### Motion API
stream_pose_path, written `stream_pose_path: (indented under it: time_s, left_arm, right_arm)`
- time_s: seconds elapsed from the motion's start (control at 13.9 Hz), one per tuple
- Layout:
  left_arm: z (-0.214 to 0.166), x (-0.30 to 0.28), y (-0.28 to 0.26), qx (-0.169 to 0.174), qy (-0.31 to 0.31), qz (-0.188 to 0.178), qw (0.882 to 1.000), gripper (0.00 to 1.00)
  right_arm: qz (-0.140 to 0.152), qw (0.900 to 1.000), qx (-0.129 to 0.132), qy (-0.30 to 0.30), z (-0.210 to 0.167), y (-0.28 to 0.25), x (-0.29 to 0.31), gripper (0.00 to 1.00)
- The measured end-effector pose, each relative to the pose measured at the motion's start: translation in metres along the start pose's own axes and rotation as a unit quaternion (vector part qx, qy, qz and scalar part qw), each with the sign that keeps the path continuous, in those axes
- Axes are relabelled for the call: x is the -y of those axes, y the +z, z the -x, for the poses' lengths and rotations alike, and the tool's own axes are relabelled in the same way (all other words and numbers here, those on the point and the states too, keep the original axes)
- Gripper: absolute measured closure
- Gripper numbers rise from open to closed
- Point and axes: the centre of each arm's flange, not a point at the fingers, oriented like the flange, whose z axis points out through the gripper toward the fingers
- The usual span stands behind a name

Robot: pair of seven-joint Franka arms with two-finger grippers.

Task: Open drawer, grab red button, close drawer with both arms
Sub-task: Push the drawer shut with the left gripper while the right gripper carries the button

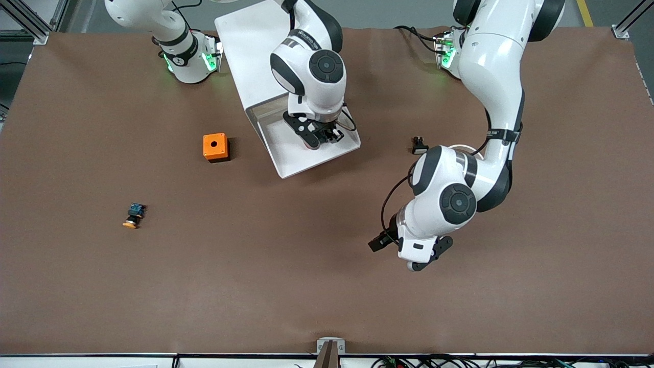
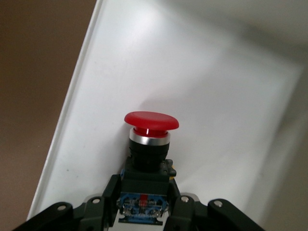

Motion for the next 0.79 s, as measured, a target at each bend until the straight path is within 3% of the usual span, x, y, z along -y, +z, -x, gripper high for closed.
stream_pose_path:
  time_s: [0.22,0.43,0.79]
  left_arm:
    - [0.030,-0.017,-0.003,-0.023,0.039,-0.012,0.999,0.00]
    - [0.069,-0.036,0.005,-0.036,0.077,-0.026,0.996,0.00]
    - [0.125,-0.051,0.011,-0.019,0.114,-0.052,0.992,0.00]
  right_arm:
    - [0.007,1.000,0.003,0.011,-0.033,-0.037,0.007,0.58]
    - [0.008,1.000,0.017,-0.016,-0.088,-0.075,0.009,0.58]
    - [0.000,0.994,0.035,-0.106,-0.229,-0.116,-0.021,0.58]
